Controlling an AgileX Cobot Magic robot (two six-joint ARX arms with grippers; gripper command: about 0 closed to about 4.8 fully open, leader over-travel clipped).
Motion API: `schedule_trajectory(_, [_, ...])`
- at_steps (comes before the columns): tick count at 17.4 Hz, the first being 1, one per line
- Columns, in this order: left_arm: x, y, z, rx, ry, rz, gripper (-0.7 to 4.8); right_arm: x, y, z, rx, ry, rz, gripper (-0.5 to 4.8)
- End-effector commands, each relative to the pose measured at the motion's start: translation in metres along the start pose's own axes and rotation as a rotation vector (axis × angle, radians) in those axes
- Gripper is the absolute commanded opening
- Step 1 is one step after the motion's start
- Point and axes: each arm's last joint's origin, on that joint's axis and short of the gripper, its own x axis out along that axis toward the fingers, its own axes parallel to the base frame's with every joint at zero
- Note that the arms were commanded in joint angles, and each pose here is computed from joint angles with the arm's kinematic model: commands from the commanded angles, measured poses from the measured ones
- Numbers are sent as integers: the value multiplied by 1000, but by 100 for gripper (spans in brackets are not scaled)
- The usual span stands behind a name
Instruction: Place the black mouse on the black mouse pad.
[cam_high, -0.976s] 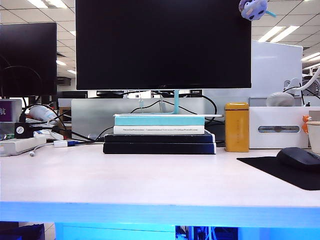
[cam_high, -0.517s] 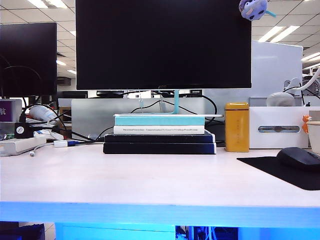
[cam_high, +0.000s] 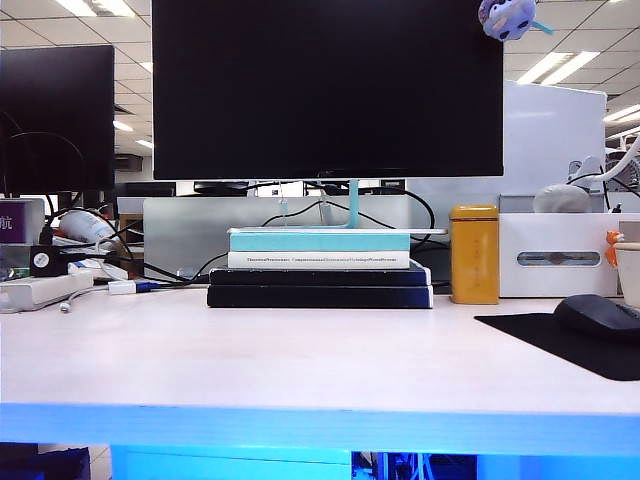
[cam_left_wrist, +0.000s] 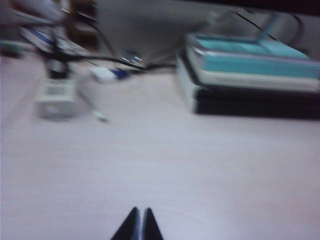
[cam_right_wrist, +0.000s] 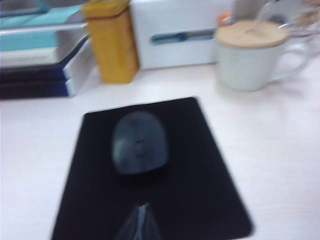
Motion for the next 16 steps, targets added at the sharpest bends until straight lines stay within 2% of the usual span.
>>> schedule_trajectory(1, [-2, 10, 3, -2, -34, 133, 26, 1, -4, -1, 5, -15, -38, -1])
schedule_trajectory(3, [-2, 11, 4, -2, -37, 163, 26, 1, -4, -1, 5, -15, -42, -1])
schedule_trajectory(16, [-2, 11, 4, -2, -36, 160, 26, 1, -4, -1, 5, -15, -40, -1])
